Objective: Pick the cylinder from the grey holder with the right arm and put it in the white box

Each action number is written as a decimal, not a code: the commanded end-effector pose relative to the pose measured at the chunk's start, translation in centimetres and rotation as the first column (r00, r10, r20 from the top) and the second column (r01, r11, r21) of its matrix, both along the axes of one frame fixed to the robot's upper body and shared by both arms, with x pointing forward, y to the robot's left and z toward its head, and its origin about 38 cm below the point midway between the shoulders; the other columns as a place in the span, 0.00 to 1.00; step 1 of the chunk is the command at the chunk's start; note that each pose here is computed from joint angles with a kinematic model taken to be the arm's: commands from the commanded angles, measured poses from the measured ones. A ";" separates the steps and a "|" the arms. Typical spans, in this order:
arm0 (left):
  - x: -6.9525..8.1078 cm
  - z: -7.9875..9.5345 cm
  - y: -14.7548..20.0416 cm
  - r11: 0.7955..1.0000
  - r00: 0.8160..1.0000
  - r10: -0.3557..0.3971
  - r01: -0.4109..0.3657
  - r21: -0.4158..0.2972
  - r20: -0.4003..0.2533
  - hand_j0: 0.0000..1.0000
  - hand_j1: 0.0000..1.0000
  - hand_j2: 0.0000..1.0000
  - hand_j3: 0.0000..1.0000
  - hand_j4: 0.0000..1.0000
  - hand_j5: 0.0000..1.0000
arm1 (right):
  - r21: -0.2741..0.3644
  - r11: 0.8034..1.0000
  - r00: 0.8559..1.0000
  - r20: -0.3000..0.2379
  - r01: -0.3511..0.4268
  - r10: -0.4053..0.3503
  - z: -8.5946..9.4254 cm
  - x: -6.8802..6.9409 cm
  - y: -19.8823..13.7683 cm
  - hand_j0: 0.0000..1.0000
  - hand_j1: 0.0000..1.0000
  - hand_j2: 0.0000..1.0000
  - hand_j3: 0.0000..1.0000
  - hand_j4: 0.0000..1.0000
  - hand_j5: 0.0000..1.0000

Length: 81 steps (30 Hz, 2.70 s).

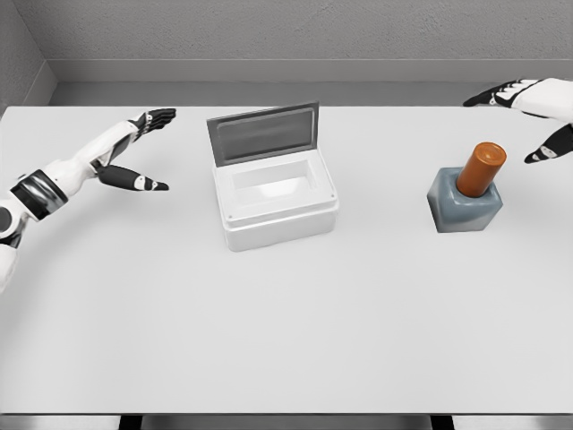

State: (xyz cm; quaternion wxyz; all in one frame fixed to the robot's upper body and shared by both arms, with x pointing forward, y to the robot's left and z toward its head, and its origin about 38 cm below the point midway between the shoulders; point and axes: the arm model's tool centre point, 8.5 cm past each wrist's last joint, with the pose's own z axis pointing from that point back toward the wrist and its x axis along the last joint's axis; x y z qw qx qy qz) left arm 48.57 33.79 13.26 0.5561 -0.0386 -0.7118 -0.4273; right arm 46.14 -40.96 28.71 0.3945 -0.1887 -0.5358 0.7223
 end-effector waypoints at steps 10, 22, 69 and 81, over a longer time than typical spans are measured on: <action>0.7 -0.6 -0.9 0.999 1.000 0.012 -0.012 -0.030 -0.019 1.00 1.00 1.00 1.00 1.00 1.00 | 0.016 0.999 0.999 -0.011 0.035 -0.035 -2.2 0.3 -0.5 1.00 1.00 1.00 1.00 1.00 1.00; 1.6 -1.1 -0.4 0.999 0.998 0.046 -0.046 -0.002 -0.042 1.00 1.00 1.00 1.00 1.00 1.00 | -0.019 0.999 0.999 -0.016 -0.039 0.038 -2.1 -0.7 1.2 1.00 1.00 1.00 1.00 1.00 1.00; 1.6 -1.1 -0.6 0.999 0.998 0.043 -0.043 -0.001 -0.042 1.00 1.00 1.00 1.00 1.00 1.00 | -0.080 0.991 0.992 -0.065 -0.110 0.105 -3.1 -0.5 3.4 1.00 1.00 1.00 1.00 1.00 1.00; 1.6 -1.1 -0.7 0.999 0.998 0.041 -0.041 0.000 -0.042 1.00 1.00 1.00 1.00 1.00 1.00 | -0.089 0.990 0.993 -0.066 -0.107 0.102 -3.0 -0.7 3.1 0.93 0.93 0.93 0.93 0.93 0.93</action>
